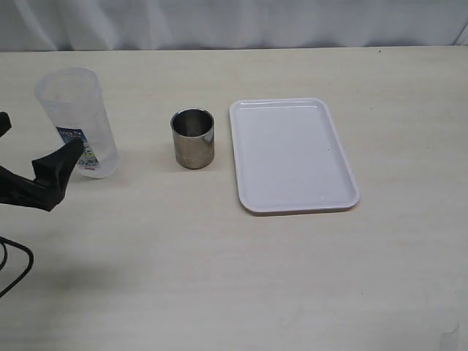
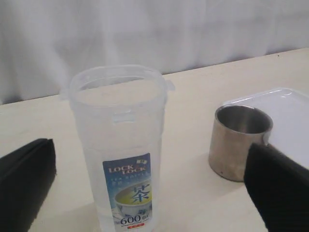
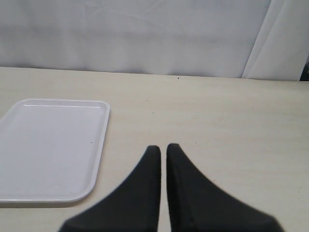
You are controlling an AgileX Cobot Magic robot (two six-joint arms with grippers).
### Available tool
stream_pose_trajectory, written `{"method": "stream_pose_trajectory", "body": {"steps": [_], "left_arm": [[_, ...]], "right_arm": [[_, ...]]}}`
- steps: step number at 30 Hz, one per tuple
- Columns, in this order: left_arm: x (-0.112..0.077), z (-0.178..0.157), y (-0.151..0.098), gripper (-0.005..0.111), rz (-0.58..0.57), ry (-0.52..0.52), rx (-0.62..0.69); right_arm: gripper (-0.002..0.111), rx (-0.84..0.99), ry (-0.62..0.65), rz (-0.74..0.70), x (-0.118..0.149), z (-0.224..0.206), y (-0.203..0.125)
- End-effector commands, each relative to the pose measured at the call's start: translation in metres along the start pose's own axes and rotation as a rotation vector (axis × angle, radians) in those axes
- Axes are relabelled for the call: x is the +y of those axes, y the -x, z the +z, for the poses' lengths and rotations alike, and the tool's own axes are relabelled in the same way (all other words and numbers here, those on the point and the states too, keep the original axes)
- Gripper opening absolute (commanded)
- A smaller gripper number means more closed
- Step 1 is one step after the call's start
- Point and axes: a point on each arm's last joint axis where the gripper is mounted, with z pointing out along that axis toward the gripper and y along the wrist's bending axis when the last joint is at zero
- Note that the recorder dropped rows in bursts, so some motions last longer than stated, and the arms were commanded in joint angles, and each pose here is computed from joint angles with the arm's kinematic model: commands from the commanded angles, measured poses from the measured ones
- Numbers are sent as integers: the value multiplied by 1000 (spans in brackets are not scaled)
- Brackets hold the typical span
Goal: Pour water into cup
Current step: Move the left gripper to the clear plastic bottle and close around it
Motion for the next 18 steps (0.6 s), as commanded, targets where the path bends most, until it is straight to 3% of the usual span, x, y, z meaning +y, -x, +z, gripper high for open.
{"method": "stream_pose_trajectory", "body": {"steps": [1, 10, 18], "left_arm": [[3, 14, -8, 105, 8, -15, 7], [12, 47, -25, 105, -8, -18, 72], [19, 69, -34, 105, -14, -15, 84]], "right_arm": [[4, -13, -5, -3, 0, 0, 0], [4, -23, -5, -5, 0, 0, 1], [4, -182, -17, -12, -1, -2, 16]]}}
